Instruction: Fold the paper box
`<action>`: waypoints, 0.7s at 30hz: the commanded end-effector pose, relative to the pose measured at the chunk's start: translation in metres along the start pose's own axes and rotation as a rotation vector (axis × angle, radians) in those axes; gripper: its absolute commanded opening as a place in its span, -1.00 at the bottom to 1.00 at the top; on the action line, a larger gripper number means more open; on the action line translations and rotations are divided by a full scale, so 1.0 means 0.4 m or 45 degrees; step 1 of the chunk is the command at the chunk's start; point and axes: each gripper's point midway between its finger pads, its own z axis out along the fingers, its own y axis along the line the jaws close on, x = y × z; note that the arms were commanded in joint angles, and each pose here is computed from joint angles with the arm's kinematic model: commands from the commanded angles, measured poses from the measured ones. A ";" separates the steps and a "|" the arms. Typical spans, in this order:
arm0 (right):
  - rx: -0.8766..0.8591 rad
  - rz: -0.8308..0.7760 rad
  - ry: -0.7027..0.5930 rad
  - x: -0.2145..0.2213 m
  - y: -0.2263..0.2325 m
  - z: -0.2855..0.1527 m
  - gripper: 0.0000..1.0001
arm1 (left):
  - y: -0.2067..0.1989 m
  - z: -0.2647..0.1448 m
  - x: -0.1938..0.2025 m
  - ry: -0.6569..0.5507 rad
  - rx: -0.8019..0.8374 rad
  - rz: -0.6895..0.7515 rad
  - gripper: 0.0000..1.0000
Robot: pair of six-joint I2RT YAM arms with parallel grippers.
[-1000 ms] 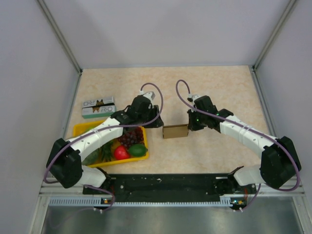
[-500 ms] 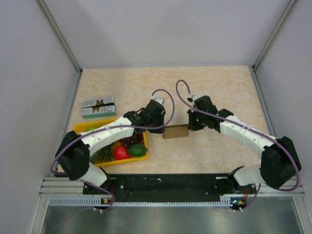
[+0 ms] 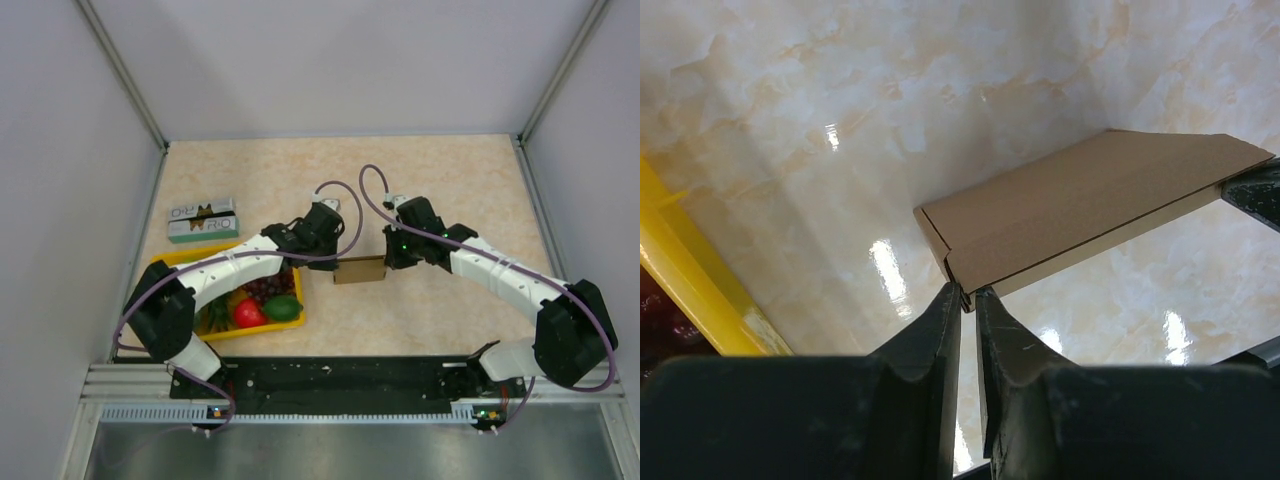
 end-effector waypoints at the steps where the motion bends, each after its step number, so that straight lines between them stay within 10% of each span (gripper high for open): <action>1: -0.047 -0.009 -0.036 -0.023 0.037 -0.026 -1.00 | -0.040 -0.006 -0.042 -0.054 0.053 0.012 -0.73; 16: -0.040 0.017 -0.042 -0.019 0.038 -0.028 -1.00 | 0.014 0.031 0.034 -0.046 -0.030 0.028 -1.00; 21: -0.070 0.055 -0.114 -0.057 0.056 -0.070 -0.71 | 0.046 0.040 0.056 -0.062 -0.100 0.042 -1.00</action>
